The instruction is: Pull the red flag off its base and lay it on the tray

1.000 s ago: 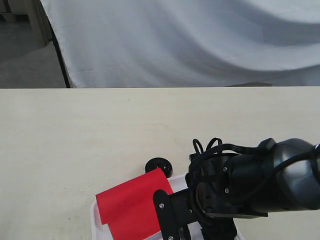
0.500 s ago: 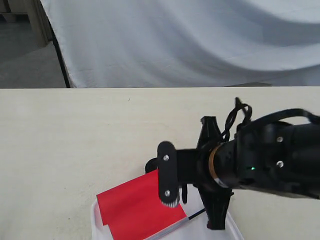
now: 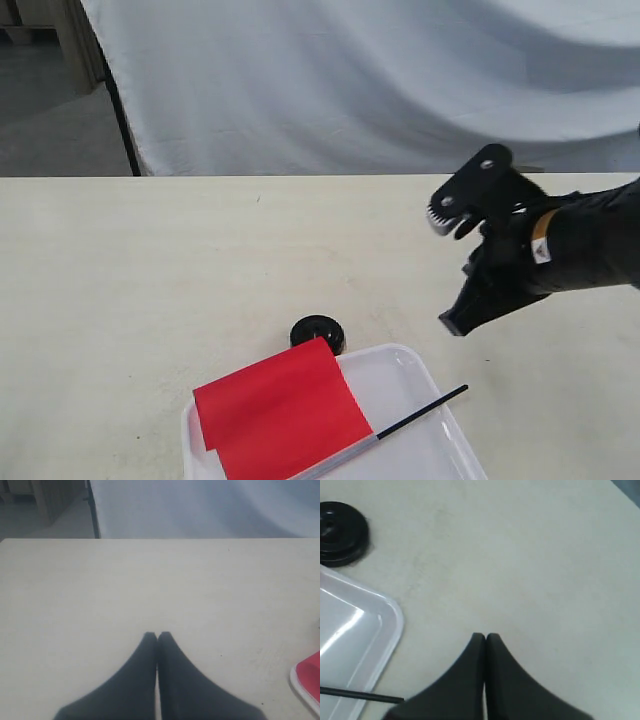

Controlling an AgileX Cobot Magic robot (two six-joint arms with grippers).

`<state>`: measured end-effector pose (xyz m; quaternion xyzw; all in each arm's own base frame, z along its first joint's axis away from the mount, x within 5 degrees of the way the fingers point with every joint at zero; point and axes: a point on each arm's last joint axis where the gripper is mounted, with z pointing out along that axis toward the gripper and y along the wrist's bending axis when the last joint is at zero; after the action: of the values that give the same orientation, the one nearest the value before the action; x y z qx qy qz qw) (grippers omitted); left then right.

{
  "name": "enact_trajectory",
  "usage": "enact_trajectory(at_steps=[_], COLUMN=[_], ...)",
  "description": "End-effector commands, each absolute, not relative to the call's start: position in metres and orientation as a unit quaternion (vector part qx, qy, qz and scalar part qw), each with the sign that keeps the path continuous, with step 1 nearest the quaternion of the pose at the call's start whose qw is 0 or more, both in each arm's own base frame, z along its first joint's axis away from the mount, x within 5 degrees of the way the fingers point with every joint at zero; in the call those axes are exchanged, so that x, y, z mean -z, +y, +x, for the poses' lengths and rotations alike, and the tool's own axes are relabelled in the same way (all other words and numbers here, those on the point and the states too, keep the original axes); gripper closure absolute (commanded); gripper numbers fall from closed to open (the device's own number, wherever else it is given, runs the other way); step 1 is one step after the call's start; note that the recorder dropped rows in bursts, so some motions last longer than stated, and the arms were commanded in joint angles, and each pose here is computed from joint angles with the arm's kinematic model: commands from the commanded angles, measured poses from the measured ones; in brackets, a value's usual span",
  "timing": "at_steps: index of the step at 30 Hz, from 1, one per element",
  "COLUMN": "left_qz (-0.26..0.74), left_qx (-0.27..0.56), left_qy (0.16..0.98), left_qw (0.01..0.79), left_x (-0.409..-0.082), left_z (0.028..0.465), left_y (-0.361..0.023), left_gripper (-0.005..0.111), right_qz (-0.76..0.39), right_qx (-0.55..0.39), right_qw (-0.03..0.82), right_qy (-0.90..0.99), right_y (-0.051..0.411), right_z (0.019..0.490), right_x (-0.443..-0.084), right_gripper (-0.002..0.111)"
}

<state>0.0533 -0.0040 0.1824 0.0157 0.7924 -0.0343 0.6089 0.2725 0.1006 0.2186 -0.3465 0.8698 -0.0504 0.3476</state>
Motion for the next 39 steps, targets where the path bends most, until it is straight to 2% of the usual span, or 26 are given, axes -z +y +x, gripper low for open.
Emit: enact_trajectory(at_steps=[1, 6, 12, 17, 27, 34, 39], left_qz=[0.018, 0.018, 0.018, 0.018, 0.018, 0.018, 0.018], left_qx=[0.035, 0.035, 0.035, 0.035, 0.035, 0.035, 0.035], left_qy=[0.792, 0.792, 0.792, 0.792, 0.792, 0.792, 0.792], left_qw=[0.610, 0.610, 0.610, 0.610, 0.610, 0.610, 0.610], left_x=[-0.182, -0.182, -0.182, -0.182, -0.182, -0.182, -0.182], left_z=[0.053, 0.053, 0.053, 0.053, 0.053, 0.053, 0.053], left_y=[-0.004, -0.004, -0.004, -0.004, -0.004, -0.004, -0.004], left_gripper=[0.107, 0.107, 0.107, 0.107, 0.107, 0.107, 0.107], right_qz=[-0.235, -0.129, 0.008, 0.018, 0.126, 0.111, 0.083], right_qx=[0.025, -0.030, -0.052, -0.009, 0.038, 0.011, -0.007], right_qw=[0.315, 0.285, 0.362, 0.445, 0.630, 0.705, 0.762], right_qy=[0.919, 0.949, 0.931, 0.895, 0.766, 0.700, 0.642], right_y=[0.059, 0.013, -0.023, -0.026, -0.034, -0.021, -0.011], right_z=[0.277, 0.269, 0.259, 0.238, 0.174, 0.131, 0.093], right_x=[-0.231, -0.241, -0.266, -0.273, -0.286, -0.317, -0.316], right_gripper=[0.109, 0.109, 0.109, 0.109, 0.109, 0.109, 0.109])
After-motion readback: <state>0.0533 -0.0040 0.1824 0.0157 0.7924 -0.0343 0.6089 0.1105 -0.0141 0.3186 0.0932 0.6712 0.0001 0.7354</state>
